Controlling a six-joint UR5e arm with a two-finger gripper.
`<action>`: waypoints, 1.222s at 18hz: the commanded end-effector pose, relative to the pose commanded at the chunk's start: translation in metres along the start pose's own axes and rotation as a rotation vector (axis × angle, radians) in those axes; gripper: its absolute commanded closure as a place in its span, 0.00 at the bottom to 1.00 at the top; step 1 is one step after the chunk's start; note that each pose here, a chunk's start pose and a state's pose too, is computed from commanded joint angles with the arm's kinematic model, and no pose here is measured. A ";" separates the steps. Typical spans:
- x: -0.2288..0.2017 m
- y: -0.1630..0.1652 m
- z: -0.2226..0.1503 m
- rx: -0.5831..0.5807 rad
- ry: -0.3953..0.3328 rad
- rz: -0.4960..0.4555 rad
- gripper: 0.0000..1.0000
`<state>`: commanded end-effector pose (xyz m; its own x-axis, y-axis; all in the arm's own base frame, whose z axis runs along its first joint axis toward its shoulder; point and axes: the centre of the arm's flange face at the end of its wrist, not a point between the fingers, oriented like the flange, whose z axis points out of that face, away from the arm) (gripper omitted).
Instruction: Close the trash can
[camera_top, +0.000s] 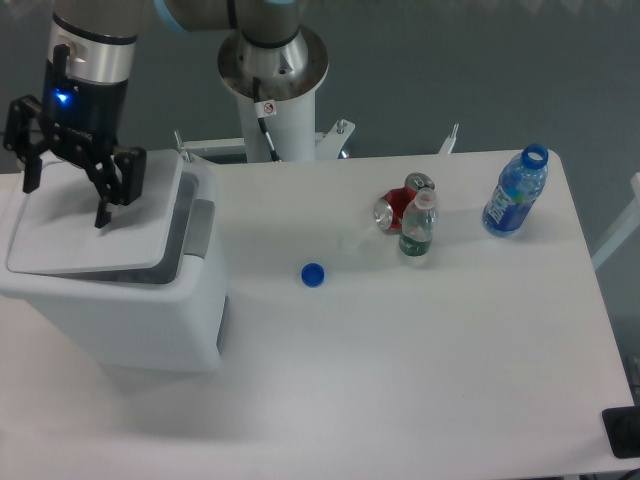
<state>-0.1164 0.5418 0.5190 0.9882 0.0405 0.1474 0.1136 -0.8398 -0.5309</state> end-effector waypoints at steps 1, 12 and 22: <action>0.000 0.000 -0.001 0.001 -0.002 0.002 0.47; -0.023 0.005 -0.010 0.006 -0.037 -0.035 0.78; -0.040 0.009 -0.017 0.008 -0.069 -0.061 0.90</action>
<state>-0.1569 0.5232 0.5222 0.9841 0.1290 0.1219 0.1744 -0.8300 -0.5298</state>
